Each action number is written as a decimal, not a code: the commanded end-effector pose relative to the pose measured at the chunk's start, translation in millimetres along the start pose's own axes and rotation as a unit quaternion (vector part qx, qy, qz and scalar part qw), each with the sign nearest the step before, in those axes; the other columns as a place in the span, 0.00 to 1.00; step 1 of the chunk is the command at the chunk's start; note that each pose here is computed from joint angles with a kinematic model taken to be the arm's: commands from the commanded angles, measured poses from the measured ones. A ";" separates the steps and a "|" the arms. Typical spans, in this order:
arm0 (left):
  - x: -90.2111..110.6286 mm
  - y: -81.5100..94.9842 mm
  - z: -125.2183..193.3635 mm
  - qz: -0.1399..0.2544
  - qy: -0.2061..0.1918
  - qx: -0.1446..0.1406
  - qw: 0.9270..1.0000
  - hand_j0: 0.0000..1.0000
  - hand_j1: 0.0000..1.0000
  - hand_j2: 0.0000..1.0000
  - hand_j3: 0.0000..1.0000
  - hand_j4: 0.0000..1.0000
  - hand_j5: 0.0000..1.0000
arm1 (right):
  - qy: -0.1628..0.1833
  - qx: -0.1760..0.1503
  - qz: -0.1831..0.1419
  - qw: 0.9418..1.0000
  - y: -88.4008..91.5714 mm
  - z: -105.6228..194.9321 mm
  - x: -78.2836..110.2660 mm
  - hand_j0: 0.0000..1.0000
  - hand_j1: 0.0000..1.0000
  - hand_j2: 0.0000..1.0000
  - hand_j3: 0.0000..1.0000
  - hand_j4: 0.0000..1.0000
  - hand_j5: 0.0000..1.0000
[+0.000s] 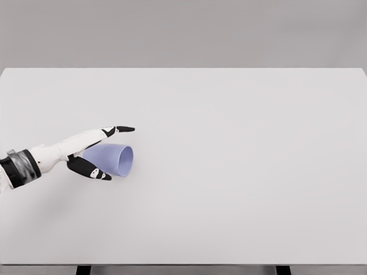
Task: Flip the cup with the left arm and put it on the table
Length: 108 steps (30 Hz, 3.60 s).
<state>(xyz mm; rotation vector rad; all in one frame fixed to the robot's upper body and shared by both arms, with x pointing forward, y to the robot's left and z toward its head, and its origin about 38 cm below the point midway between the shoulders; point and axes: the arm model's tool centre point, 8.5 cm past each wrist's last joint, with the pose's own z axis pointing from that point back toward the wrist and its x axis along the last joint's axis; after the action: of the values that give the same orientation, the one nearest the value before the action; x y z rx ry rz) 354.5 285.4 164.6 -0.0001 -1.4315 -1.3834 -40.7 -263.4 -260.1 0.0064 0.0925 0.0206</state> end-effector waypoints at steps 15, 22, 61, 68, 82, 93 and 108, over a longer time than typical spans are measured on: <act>-6.2 -15.7 -11.6 -0.003 0.041 -0.012 0.999 1.00 1.00 1.00 1.00 1.00 1.00 | 0.000 0.000 0.000 1.000 0.0 0.0 -0.1 1.00 1.00 1.00 1.00 1.00 1.00; -10.0 -15.5 -12.4 -0.004 0.062 -0.010 0.998 1.00 1.00 1.00 1.00 1.00 1.00 | 0.000 0.000 0.000 1.000 0.0 0.0 -0.1 1.00 1.00 1.00 1.00 1.00 1.00; -5.6 -1.1 -16.5 0.019 0.056 0.028 0.998 0.79 0.79 0.79 0.79 0.79 0.79 | 0.000 0.000 0.000 1.000 0.0 0.0 -0.1 1.00 1.00 1.00 1.00 1.00 1.00; 3.7 1.9 -25.6 0.073 0.022 0.064 0.995 0.80 0.80 0.80 0.80 0.80 0.80 | 0.000 0.000 0.000 1.000 0.0 0.0 -0.1 1.00 1.00 1.00 1.00 1.00 1.00; 13.3 -0.7 -35.9 0.171 -0.031 0.117 0.978 0.82 0.82 0.82 0.82 0.82 0.82 | 0.000 0.000 0.000 1.000 0.0 0.0 -0.1 1.00 1.00 1.00 1.00 1.00 1.00; 16.7 -8.8 -41.1 0.218 -0.054 0.136 0.965 0.85 0.85 0.85 0.85 0.85 0.85 | 0.000 0.000 0.000 1.000 0.0 0.0 -0.1 1.00 1.00 1.00 1.00 1.00 1.00; 7.0 -16.5 -33.7 0.246 -0.047 0.148 0.957 1.00 1.00 1.00 1.00 1.00 1.00 | 0.000 0.000 0.000 1.000 0.0 0.0 -0.1 1.00 1.00 1.00 1.00 1.00 1.00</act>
<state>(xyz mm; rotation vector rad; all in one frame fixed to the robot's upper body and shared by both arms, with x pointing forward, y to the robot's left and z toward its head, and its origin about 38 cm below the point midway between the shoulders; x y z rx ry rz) 360.2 250.8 143.8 -0.2220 -1.5628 -0.7678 -40.7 -263.4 -260.1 0.0064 0.0924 0.0206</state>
